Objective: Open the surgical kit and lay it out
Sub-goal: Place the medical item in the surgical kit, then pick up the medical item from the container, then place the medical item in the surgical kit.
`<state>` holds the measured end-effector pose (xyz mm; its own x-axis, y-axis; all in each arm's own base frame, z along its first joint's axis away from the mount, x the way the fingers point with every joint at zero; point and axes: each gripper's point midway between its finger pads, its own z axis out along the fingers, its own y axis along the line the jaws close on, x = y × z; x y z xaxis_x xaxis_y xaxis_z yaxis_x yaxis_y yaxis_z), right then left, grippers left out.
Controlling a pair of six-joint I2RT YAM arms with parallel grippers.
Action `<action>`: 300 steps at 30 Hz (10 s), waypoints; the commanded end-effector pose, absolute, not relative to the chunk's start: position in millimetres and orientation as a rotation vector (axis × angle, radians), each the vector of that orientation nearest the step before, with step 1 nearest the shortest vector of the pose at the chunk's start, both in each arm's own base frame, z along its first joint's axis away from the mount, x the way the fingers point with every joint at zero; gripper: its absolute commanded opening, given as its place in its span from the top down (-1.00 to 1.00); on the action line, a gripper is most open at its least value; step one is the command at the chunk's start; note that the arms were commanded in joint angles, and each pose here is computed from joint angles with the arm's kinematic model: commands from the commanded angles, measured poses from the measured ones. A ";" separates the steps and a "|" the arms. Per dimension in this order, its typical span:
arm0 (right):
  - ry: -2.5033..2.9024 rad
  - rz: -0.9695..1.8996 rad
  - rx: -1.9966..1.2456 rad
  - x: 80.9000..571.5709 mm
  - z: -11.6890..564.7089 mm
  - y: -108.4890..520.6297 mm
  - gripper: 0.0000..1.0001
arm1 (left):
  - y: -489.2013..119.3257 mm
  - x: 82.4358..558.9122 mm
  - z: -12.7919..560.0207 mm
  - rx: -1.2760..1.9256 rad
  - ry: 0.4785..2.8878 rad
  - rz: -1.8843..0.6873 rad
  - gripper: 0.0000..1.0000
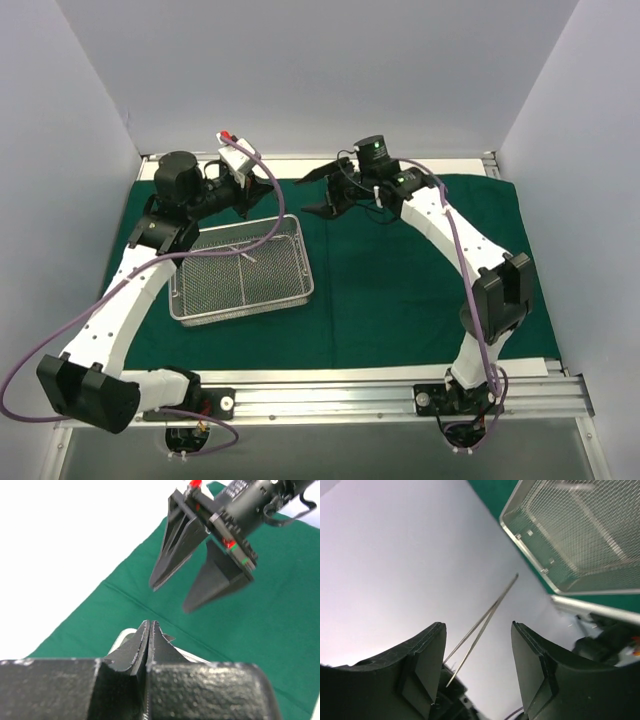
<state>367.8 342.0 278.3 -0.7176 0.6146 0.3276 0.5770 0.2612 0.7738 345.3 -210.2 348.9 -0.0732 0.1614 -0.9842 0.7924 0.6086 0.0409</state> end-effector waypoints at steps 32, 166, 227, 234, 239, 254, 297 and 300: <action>2.406 1.734 1.416 341.4 315.9 384.6 0.22 | -233.9 313.6 379.0 1.069 1.334 -0.531 0.95; 2.432 0.229 0.575 447.4 184.3 134.9 -0.11 | -65.1 359.1 72.8 -0.557 2.771 -0.086 -0.22; 2.154 1.289 -0.284 409.8 309.8 321.9 -0.24 | -203.0 408.5 269.9 -0.208 2.127 -1.242 0.95; 2.202 1.227 -0.528 368.0 285.8 364.6 -0.38 | -204.3 417.5 281.4 -0.320 2.134 -1.248 0.95; 2.242 1.147 -0.615 354.4 271.6 375.0 -0.12 | -206.8 413.7 278.9 -0.420 2.153 -1.274 0.95; 2.318 0.935 -0.598 362.6 245.3 376.8 0.17 | -218.9 394.1 278.7 -0.385 2.175 -1.316 0.95; 2.376 1.297 -0.948 224.2 221.5 305.1 1.00 | -244.6 269.5 272.5 1.079 1.873 -1.080 -0.34; 2.354 1.348 -0.965 211.7 228.4 303.4 1.00 | -247.3 260.3 271.2 1.129 1.853 -1.067 -0.35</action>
<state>232.6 306.5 202.4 -0.7637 -0.4200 -0.4903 -0.6437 0.4375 0.6279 273.5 -248.1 255.7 -0.4852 0.3041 -0.8198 0.8600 0.3355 -0.3845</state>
